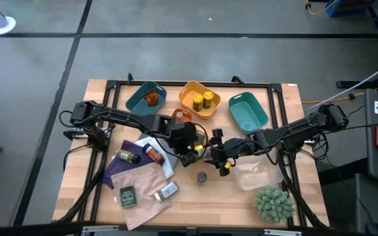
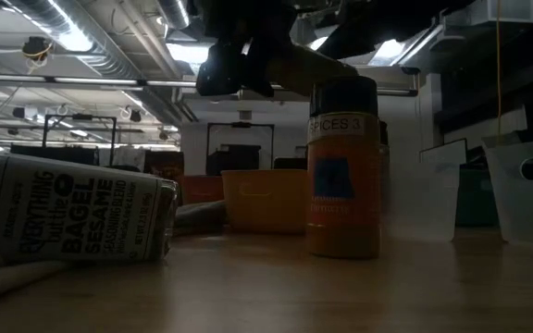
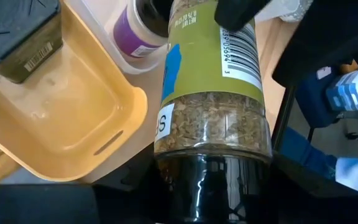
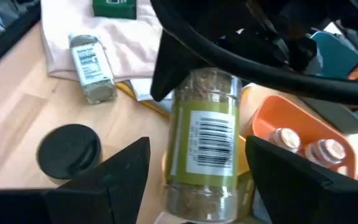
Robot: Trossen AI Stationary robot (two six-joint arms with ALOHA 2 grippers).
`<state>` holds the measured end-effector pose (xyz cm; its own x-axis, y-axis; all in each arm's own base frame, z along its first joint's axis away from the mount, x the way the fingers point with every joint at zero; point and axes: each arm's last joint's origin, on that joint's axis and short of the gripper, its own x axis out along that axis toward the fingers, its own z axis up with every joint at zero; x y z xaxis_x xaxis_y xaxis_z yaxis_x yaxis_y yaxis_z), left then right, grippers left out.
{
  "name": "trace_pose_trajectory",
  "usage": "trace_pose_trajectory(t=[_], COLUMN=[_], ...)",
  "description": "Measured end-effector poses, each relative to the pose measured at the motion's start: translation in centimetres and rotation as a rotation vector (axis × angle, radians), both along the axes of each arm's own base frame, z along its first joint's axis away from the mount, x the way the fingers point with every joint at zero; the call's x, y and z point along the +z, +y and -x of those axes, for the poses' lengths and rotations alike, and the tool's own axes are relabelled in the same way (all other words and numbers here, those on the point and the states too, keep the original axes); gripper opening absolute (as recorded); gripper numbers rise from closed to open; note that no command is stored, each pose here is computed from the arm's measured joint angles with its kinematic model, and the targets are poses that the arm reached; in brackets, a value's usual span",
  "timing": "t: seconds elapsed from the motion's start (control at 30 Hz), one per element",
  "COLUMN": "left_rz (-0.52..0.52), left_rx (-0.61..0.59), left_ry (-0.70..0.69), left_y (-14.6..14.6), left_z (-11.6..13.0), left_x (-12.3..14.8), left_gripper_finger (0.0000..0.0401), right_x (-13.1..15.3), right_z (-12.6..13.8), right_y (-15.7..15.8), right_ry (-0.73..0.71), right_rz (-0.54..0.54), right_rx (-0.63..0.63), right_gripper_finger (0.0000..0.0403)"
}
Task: Sort spices by type
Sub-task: Put the black seasoning bottle into the left white bin
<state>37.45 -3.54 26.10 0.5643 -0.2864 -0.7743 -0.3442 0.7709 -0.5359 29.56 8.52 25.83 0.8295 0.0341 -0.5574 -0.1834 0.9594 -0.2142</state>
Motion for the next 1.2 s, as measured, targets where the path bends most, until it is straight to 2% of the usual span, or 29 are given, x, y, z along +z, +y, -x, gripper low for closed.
trace_pose_trajectory(t=[0.3,0.5,0.93,1.2], left_rz=[-0.016,-0.020,-0.064,-0.095], left_rx=[-0.006,-0.016,-0.036,-0.017], left_ry=[-0.026,-0.066,-0.095,-0.145], left_y=[0.7,0.9,1.1,1.2], left_z=[-0.2,-0.5,-0.6,-1.0], left_x=[0.1,0.3,0.4,0.7], left_gripper_finger=[0.0186,0.0187,0.0181,0.0182], right_x=[-0.4,-0.4,-0.3,-0.1], right_z=[0.3,0.4,0.4,0.0], right_y=[0.0,0.2,0.1,-0.1], right_ry=[0.061,0.092,0.071,0.013], right_rz=[-0.126,-0.192,-0.163,-0.121], right_rx=[-0.038,-0.006,-0.041,-0.122], right_gripper_finger=[0.0264,0.0264,0.0264,0.0264])
